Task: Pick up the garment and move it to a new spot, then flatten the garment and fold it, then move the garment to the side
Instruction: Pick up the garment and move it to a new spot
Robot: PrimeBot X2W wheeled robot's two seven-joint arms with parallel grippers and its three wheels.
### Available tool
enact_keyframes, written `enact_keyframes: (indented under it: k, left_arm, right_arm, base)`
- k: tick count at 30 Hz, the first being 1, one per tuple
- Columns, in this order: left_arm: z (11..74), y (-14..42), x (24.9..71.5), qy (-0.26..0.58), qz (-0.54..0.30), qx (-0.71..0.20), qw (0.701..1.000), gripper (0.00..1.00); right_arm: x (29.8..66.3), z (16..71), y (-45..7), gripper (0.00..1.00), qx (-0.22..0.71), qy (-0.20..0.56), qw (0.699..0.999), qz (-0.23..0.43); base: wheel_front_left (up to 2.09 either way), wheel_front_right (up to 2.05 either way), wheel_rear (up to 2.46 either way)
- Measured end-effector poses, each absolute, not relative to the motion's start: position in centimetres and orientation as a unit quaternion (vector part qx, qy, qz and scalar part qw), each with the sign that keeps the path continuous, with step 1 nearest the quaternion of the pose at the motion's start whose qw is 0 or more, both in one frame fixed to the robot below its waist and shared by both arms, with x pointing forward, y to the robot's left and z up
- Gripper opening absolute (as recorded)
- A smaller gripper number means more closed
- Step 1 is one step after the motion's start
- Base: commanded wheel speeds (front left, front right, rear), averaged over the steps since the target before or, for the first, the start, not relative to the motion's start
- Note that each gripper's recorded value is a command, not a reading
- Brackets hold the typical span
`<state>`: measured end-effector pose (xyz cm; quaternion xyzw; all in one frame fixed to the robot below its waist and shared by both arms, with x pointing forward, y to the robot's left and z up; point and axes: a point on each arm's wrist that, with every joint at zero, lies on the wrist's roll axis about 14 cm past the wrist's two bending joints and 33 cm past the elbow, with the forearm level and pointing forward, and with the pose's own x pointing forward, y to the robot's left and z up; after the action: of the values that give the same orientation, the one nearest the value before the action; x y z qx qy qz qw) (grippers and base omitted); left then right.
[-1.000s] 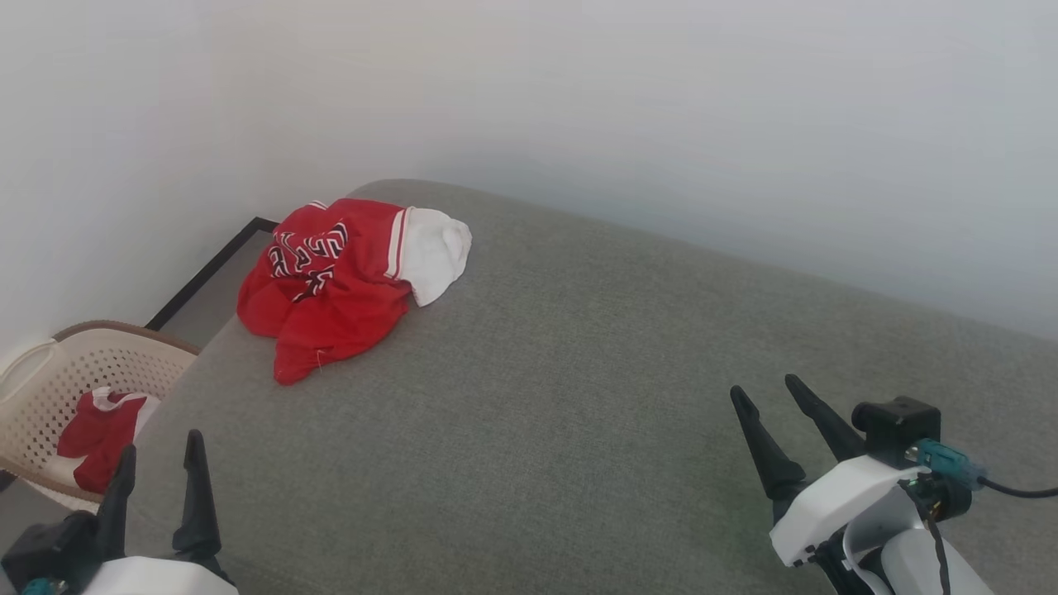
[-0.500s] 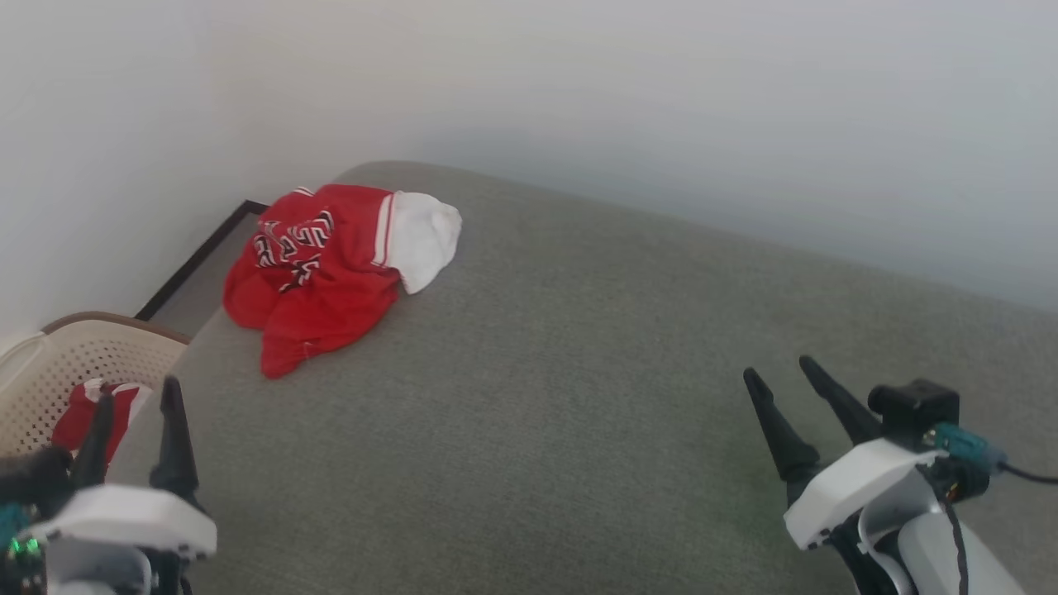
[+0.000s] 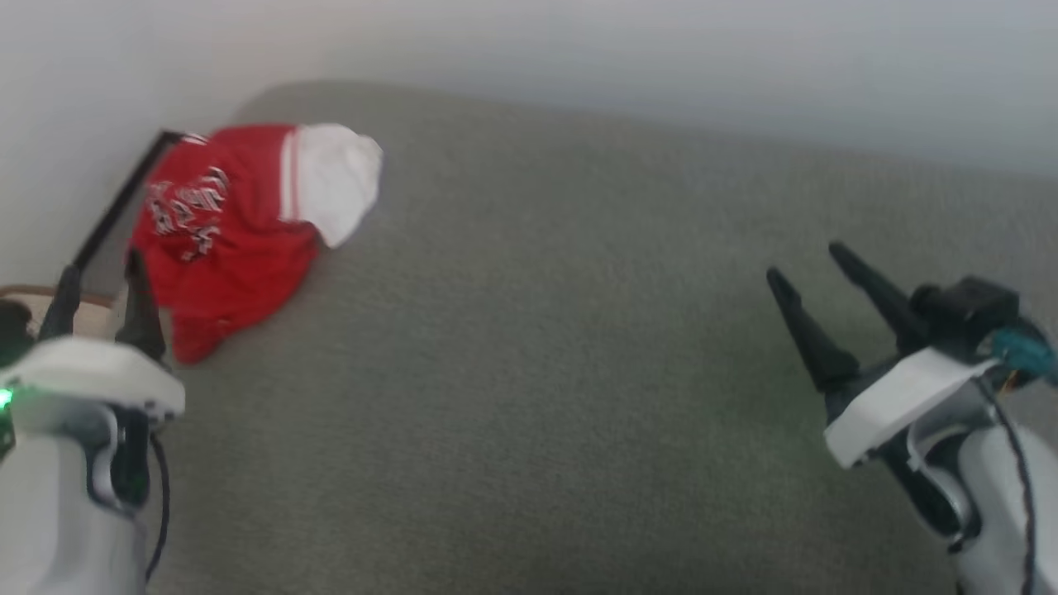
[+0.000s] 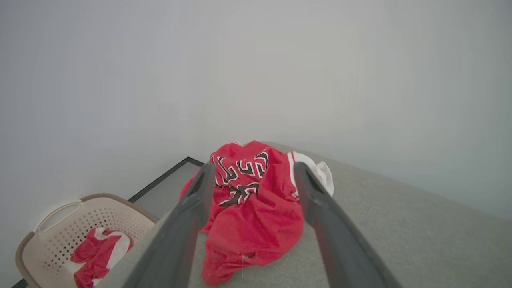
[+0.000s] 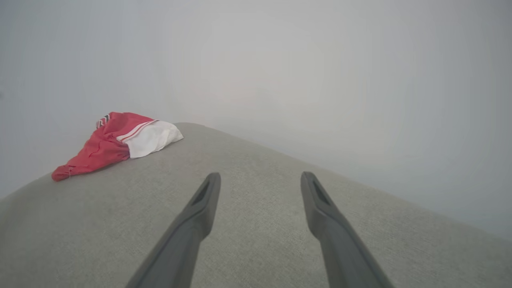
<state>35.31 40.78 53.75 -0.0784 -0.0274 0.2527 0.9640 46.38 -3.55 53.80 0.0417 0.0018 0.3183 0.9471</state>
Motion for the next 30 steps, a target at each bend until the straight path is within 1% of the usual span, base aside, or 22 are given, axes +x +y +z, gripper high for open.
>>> enact_keyframes:
  k: [7,13,19,24,27,30]
  left_arm:
    - [50.0,40.6,41.5,0.046,0.244,-0.087,0.965,1.0]
    - [44.9,40.2,44.7,0.135,0.246,-0.097,0.955,1.0]
    - [40.0,39.8,46.0,0.229,0.254,-0.109,0.933,1.0]
    - [36.7,39.2,46.0,0.311,0.255,-0.12,0.908,1.0]
    - [35.9,39.0,46.2,0.338,0.252,-0.126,0.898,1.0]
    - [35.7,39.1,46.3,0.34,0.255,-0.126,0.896,1.0]
  right_arm:
    - [48.8,52.8,-5.0,1.0,0.024,0.012,0.948,0.318]
    - [50.4,50.7,-6.3,1.0,0.016,0.035,0.949,0.313]
    - [51.5,49.0,-7.2,1.0,0.012,0.052,0.95,0.309]
    - [52.1,47.9,-7.8,1.0,0.008,0.065,0.95,0.305]
    - [52.4,47.5,-8.0,1.0,0.006,0.067,0.95,0.305]
    - [52.5,47.2,-7.9,1.0,0.006,0.071,0.95,0.305]
  base:
    - [0.0,0.0,0.0]
    - [0.0,0.0,0.0]
    - [0.0,0.0,0.0]
    - [0.0,0.0,0.0]
    - [0.0,0.0,0.0]
    - [0.0,0.0,0.0]
